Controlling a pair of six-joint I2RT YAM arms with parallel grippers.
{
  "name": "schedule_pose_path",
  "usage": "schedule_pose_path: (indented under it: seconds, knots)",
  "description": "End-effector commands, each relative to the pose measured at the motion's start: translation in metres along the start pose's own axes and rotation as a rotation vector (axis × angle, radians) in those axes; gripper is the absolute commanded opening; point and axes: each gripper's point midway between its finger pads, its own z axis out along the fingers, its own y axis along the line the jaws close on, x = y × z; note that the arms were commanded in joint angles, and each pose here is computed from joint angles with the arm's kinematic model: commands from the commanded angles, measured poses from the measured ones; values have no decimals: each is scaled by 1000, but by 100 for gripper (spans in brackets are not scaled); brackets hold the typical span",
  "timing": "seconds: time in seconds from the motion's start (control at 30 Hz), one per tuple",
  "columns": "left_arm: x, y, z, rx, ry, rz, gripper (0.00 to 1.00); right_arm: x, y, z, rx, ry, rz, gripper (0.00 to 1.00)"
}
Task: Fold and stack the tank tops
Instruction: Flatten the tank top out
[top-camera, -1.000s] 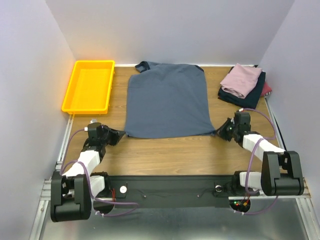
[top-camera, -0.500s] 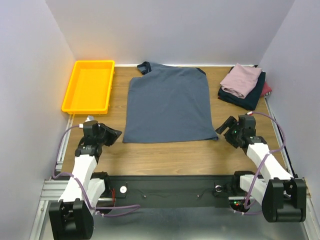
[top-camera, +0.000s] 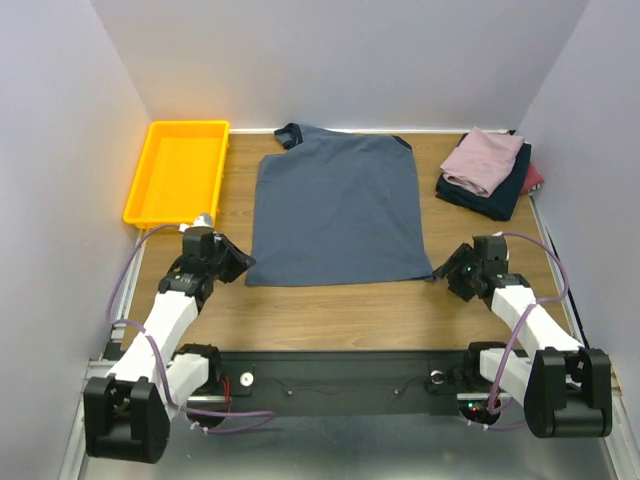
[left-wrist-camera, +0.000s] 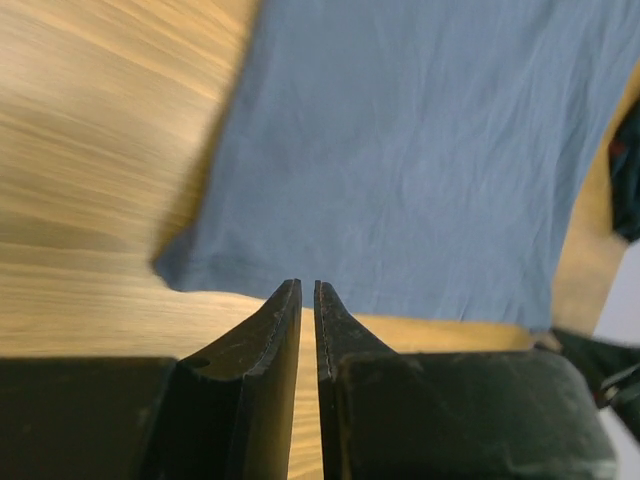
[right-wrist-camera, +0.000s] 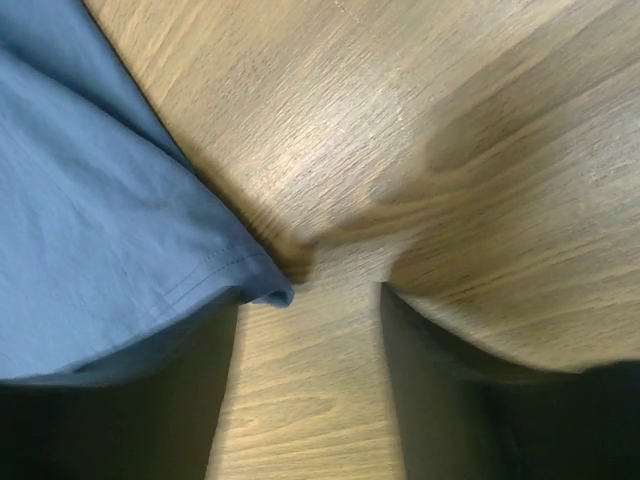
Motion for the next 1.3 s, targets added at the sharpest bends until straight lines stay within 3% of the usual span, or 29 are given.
schedule_pose_path:
  seconds: [0.0,0.03,0.07,0.17,0.4,0.57,0.63,0.87,1.2,1.27]
  knots:
    - [-4,-37,4,84,-41,81,22,-6,11,4,-49,-33,47,54]
    - [6,-42,9,91,-17,97,22,-5,11,6,-51,-29,49,46]
    - [6,-41,13,67,-27,80,21,-2,9,8,-43,-17,47,31]
    - [9,-32,27,9,-39,60,17,-5,8,10,-32,-24,25,17]
    - [6,-7,54,-125,-64,10,11,-11,32,9,-20,-57,-107,9]
    - [-4,3,67,-188,-91,3,10,4,48,14,-7,-31,-190,14]
    - [-8,14,70,-227,-97,-10,10,7,54,13,-7,-44,-217,27]
    - [-21,46,71,-307,-116,-51,10,8,67,11,-12,-68,-274,53]
    - [-16,52,75,-306,-93,-76,9,4,63,19,49,-94,-298,53]
    - [-14,52,77,-303,-86,-78,9,-4,68,16,44,-116,-309,48]
